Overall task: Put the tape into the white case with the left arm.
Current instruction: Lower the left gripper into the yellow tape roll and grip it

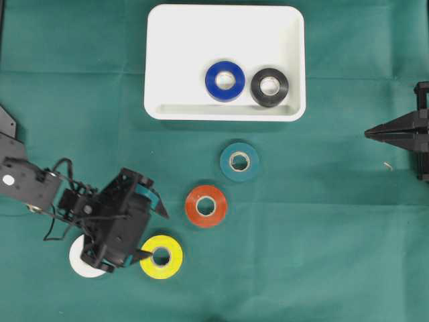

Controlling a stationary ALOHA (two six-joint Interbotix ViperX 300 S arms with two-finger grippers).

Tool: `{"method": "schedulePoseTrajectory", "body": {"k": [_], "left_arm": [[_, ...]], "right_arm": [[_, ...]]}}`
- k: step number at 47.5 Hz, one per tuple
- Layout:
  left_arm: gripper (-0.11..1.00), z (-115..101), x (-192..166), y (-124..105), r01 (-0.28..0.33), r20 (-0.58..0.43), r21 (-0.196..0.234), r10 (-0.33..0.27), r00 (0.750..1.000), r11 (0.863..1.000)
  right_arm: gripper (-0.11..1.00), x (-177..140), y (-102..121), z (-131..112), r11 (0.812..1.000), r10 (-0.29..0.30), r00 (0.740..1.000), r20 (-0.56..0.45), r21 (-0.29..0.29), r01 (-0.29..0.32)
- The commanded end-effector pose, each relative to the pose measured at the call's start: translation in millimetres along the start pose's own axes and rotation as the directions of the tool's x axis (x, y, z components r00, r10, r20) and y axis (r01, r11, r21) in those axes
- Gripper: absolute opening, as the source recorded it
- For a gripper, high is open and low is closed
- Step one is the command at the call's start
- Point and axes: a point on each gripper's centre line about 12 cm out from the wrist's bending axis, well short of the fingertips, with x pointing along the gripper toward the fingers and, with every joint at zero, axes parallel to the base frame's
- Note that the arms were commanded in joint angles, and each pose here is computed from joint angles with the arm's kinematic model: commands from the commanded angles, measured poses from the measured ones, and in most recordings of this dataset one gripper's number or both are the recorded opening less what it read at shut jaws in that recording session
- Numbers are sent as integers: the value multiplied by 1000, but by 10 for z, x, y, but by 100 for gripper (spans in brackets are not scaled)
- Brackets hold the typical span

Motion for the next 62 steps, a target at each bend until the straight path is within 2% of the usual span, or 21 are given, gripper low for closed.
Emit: {"method": "schedulePoseTrajectory", "body": {"k": [1, 15, 28, 43, 45, 48, 56, 57, 62], "left_arm": [[94, 128, 43, -13, 2, 29, 0, -2, 1000, 1000], [94, 147, 115, -12, 2, 23, 3, -2, 1000, 1000], [94, -15, 308, 17, -3, -37, -3, 3, 999, 1000], [90, -44, 420, 51, -8, -59, -6, 8, 998, 1000], [87, -51, 419, 51, -8, -60, -6, 8, 998, 1000], [75, -51, 419, 51, -8, -60, -6, 8, 998, 1000], [29, -57, 419, 51, -8, -62, -6, 8, 998, 1000], [27, -53, 415, 51, -8, -60, -6, 8, 998, 1000], [26, -52, 415, 45, -7, -60, -5, 7, 998, 1000]], "right_arm": [[-9, 8, 0, 43, 1000, 0, 1000, 14, 0, 0], [-9, 8, 0, 43, 1000, 0, 1000, 14, 0, 0], [-9, 8, 0, 43, 1000, 0, 1000, 14, 0, 0], [-9, 8, 0, 43, 1000, 0, 1000, 14, 0, 0], [-9, 8, 0, 43, 1000, 0, 1000, 14, 0, 0], [-9, 8, 0, 43, 1000, 0, 1000, 14, 0, 0], [-9, 7, 0, 40, 1000, 0, 1000, 15, 0, 0], [-9, 7, 0, 42, 1000, 0, 1000, 17, 0, 0], [-9, 6, 0, 39, 1000, 0, 1000, 18, 0, 0]]}}
